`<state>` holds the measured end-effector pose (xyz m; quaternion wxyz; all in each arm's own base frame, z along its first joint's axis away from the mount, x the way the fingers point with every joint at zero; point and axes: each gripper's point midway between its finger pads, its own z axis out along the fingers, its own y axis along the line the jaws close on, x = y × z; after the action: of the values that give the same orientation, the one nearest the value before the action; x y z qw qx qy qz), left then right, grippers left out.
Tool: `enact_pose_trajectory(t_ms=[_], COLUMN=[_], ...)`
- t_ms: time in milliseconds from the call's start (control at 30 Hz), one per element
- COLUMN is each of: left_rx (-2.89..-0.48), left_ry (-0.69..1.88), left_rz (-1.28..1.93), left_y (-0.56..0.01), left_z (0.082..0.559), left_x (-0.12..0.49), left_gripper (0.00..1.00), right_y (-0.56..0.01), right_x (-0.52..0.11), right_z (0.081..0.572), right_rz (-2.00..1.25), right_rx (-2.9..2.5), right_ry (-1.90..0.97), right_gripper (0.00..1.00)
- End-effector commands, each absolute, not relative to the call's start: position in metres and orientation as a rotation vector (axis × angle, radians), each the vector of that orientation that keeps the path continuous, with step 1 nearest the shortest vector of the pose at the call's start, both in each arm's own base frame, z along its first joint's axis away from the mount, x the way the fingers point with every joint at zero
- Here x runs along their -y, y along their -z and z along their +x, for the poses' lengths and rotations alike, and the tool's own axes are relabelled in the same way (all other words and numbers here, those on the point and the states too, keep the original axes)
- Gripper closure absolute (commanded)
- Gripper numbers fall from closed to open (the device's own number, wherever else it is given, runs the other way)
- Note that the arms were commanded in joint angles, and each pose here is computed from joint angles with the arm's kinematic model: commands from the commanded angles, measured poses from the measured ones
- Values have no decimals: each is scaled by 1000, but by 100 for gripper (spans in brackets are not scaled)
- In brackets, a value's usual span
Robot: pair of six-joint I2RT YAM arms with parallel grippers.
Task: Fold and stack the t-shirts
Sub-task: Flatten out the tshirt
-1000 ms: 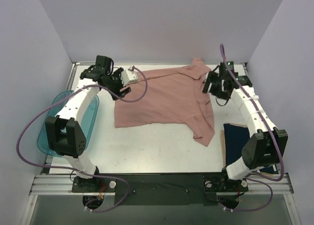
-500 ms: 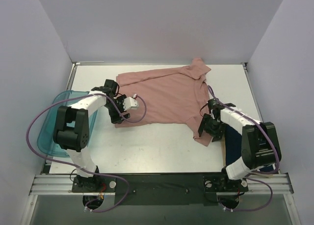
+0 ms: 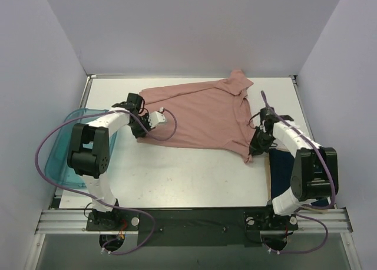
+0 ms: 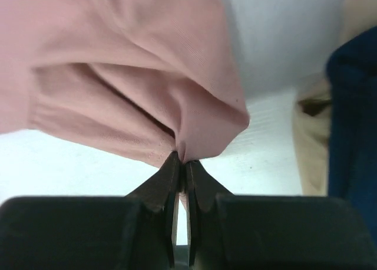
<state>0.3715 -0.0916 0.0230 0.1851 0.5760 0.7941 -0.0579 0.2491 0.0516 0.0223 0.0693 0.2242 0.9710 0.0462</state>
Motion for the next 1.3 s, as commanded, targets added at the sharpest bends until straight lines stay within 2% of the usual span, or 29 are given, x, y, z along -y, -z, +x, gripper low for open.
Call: enact_pose_trajectory(t_ms=[0,167,400,567,733,867,1033,1067,1100,1133,1167,1267], left_rx=[-2160,-2070,-1882,-1662,-1582,-1618,-1609,-1604,-1587,-1571,-1553,-1461], left_ry=[-41,-97,-206,-304,-343,-324,-359,-383,-393,-418,-431,-481], left_rz=[1343,1171,1027,899,865,880,831,810,784,750,718,619], left_y=[-113,-235,-404,-503,-533,-517,-511,-510,-514,-515,-520,-537], left_z=[430,440,397,357,341,360,412,430,439,456,465,504], left_x=[80,67,49,40,37,40,40,38,37,35,33,31], left_gripper=[100,100,100,100,100,100,100,100,100,100,100,100], right_y=[-126,-260,-436,-507,-547,-555,-553,-542,-557,-544,-562,-570], right_x=[-29,-9,-14,-14,-18,-17,-27,-27,-28,-28,-29,-28], right_z=[291,308,266,220,203,233,316,344,351,382,390,446], right_rz=[542,443,271,201,153,142,105,118,105,109,93,116], right_rx=[-2678,-2384,-1924,-1696,-1570,-1557,-1575,-1612,-1569,-1607,-1552,-1494], right_ry=[-174,-216,-251,-227,-233,-237,-323,-338,-348,-364,-369,-421], right_gripper=[100,100,100,100,100,100,100,100,100,100,100,100])
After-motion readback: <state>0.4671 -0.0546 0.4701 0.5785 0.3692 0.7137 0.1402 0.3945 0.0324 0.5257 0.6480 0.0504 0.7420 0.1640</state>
